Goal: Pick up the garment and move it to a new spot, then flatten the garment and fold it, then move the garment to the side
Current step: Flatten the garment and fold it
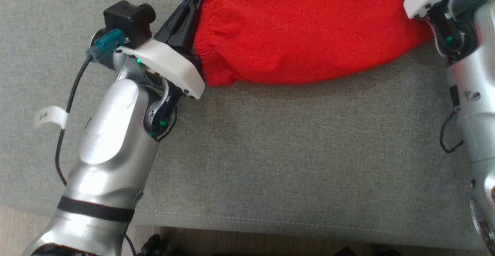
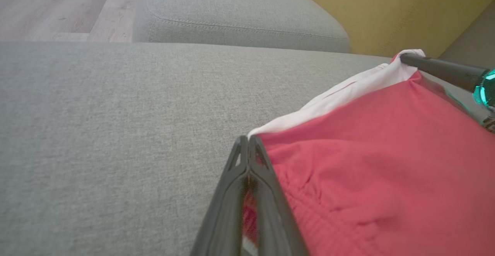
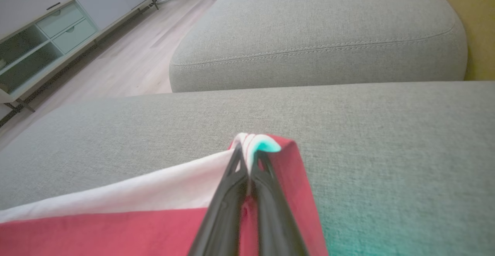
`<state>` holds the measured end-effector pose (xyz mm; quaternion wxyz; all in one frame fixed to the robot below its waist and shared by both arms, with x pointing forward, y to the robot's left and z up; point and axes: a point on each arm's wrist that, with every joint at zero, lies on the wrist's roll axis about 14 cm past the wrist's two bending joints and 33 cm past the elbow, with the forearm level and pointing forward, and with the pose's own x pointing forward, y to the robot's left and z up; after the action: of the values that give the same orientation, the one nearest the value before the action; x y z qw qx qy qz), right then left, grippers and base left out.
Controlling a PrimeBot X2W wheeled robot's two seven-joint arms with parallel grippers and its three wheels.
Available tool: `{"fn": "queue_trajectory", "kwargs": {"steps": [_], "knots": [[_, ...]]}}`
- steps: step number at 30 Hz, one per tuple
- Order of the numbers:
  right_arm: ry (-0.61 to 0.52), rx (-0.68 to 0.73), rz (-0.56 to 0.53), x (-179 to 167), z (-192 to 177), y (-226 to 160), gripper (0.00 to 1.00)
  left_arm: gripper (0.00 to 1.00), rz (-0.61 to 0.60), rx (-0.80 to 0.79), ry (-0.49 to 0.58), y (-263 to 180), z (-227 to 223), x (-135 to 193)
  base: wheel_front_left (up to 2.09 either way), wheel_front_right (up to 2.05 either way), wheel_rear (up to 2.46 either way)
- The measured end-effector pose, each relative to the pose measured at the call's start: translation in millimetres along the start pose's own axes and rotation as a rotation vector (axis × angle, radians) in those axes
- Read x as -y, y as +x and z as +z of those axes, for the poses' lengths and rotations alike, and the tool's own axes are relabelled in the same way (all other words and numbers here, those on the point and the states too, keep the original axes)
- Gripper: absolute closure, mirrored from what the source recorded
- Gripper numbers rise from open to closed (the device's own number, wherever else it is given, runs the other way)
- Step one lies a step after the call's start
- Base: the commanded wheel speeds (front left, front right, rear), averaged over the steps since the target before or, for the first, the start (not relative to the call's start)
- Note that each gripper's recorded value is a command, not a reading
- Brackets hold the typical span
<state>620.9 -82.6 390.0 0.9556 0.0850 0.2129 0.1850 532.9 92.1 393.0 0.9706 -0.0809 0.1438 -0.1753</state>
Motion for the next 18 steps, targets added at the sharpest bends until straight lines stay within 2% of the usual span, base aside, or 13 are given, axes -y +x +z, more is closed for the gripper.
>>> {"fn": "queue_trajectory", "kwargs": {"steps": [1,2,6,11,14,18], "knots": [[0.003,0.014,0.0,0,2,0,0.28,0.49,0.003,0.003,-0.009,1,-1,-1,0.0,0.0,0.0],[0.003,0.018,0.001,-1,1,1,0.0,0.0,0.006,0.006,-0.014,1,-2,-1,0.0,0.0,0.0],[-0.012,0.115,0.013,-7,15,-2,0.0,0.0,0.016,0.013,-0.047,1,-4,-2,0.0,0.0,0.0],[-0.041,0.31,0.002,-7,46,-23,0.0,0.0,0.094,0.134,-0.093,-10,17,-14,0.0,0.0,0.0],[-0.104,0.322,-0.029,-1,36,-43,0.0,0.0,0.142,0.183,-0.063,-23,29,-19,0.0,0.0,0.0],[-0.124,0.35,-0.07,3,29,-72,0.0,0.0,0.188,0.25,-0.021,-38,48,-23,0.0,0.0,0.0]]}}
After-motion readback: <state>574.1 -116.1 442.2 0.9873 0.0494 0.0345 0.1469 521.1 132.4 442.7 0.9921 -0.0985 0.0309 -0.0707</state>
